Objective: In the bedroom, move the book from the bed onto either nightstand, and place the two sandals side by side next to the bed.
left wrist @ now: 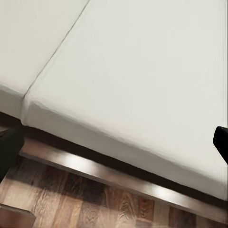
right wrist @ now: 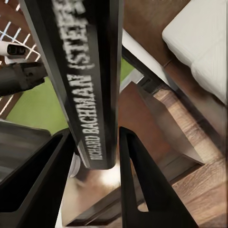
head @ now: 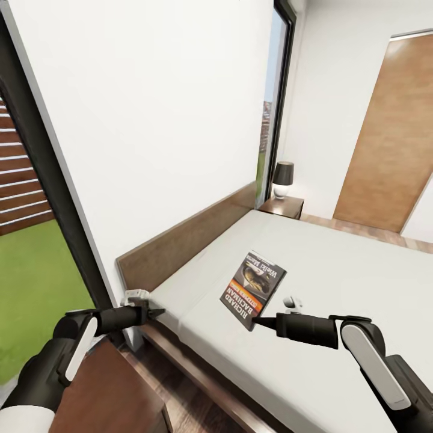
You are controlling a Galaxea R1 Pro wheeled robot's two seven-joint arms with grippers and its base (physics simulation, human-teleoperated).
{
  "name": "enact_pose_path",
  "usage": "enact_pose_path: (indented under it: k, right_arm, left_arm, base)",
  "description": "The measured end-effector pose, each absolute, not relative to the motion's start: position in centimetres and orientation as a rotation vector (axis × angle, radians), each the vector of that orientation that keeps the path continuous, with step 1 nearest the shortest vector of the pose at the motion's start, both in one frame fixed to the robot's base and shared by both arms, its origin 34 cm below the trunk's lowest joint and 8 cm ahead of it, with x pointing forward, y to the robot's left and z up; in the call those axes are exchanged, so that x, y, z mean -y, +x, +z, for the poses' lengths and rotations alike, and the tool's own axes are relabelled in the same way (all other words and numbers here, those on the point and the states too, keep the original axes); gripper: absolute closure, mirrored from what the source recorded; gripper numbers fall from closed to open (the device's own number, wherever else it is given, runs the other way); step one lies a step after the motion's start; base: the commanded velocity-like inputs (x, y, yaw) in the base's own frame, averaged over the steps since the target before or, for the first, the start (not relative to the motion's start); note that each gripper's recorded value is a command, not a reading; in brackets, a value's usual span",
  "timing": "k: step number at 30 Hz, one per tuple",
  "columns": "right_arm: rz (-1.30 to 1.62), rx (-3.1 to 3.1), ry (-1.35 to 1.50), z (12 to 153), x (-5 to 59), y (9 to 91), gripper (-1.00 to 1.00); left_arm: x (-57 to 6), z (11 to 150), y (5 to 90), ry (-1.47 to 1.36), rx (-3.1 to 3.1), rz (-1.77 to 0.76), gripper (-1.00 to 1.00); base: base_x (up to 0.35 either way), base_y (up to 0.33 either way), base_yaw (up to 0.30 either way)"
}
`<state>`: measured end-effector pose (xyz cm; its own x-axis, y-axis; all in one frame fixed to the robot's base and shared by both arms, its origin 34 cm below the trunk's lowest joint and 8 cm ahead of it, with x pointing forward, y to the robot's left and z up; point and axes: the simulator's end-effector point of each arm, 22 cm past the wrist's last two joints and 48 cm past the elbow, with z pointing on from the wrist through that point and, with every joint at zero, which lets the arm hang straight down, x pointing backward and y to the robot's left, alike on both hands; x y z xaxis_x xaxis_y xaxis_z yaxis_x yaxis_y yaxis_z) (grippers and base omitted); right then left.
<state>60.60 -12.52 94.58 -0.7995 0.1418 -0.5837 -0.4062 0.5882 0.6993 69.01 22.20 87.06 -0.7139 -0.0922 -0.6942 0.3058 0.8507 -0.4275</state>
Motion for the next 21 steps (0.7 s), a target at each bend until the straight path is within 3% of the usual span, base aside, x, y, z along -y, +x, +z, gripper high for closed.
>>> enact_pose_path:
  k: [21]
  right_arm:
    - [1.155, -2.212, -0.215, 96.1, 12.6, 60.7, 1.0]
  left_arm:
    - [-22.6, 92.9, 68.9, 0.206, -2.217, -0.688, -1.0]
  base:
    - [0.0, 0.0, 0.005]
